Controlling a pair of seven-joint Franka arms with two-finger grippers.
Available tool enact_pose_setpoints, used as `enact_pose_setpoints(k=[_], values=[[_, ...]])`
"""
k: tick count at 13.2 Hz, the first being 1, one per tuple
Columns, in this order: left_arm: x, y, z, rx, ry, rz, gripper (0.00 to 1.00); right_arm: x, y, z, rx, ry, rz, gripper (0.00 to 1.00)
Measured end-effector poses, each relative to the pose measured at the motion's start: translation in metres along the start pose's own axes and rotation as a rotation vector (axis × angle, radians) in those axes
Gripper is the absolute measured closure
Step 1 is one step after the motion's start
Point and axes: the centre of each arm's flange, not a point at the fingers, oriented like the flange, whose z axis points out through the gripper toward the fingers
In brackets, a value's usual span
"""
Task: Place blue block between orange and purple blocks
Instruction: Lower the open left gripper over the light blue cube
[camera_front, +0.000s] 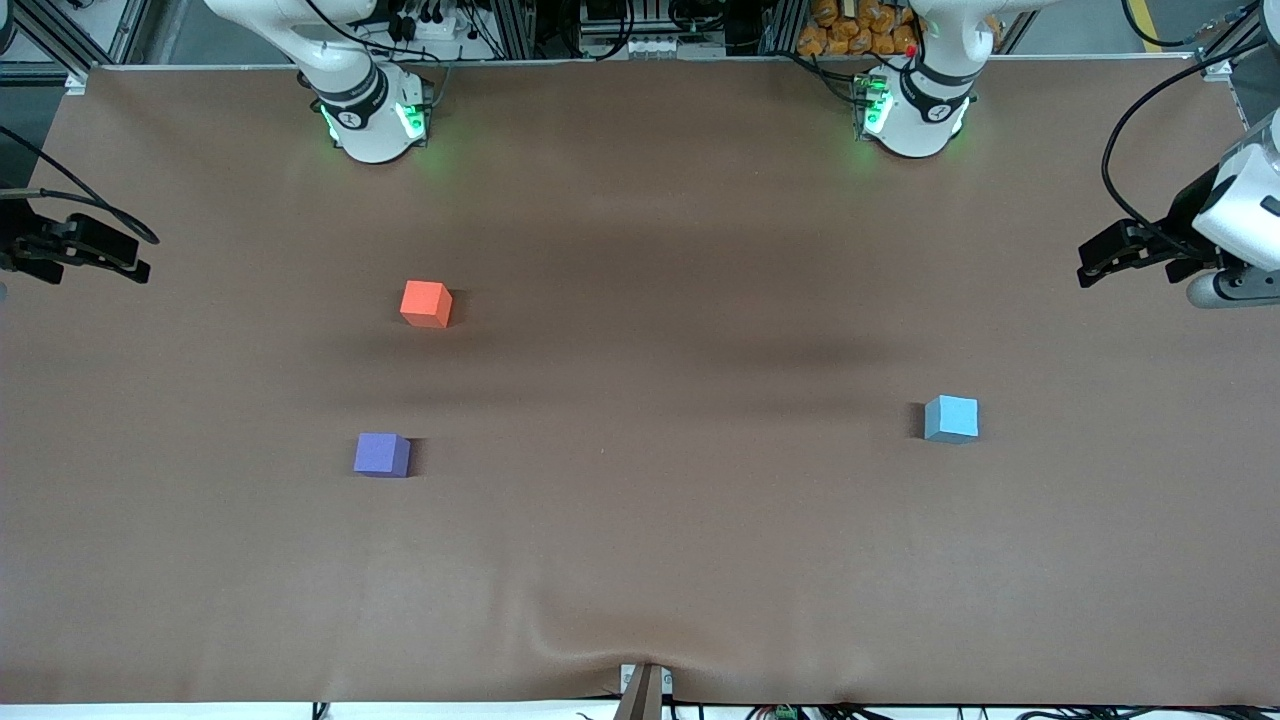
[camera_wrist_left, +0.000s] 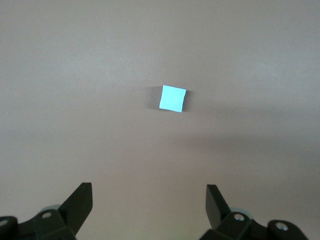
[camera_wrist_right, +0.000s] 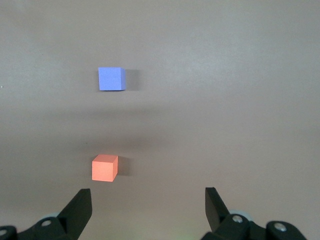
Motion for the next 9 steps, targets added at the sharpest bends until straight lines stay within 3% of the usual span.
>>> enact_pose_setpoints(k=[9], values=[[0.009, 0.006, 0.067, -0.003, 0.001, 0.011, 0.00, 0.000, 0.000, 0.000, 0.000, 0.000, 0.000, 0.00]])
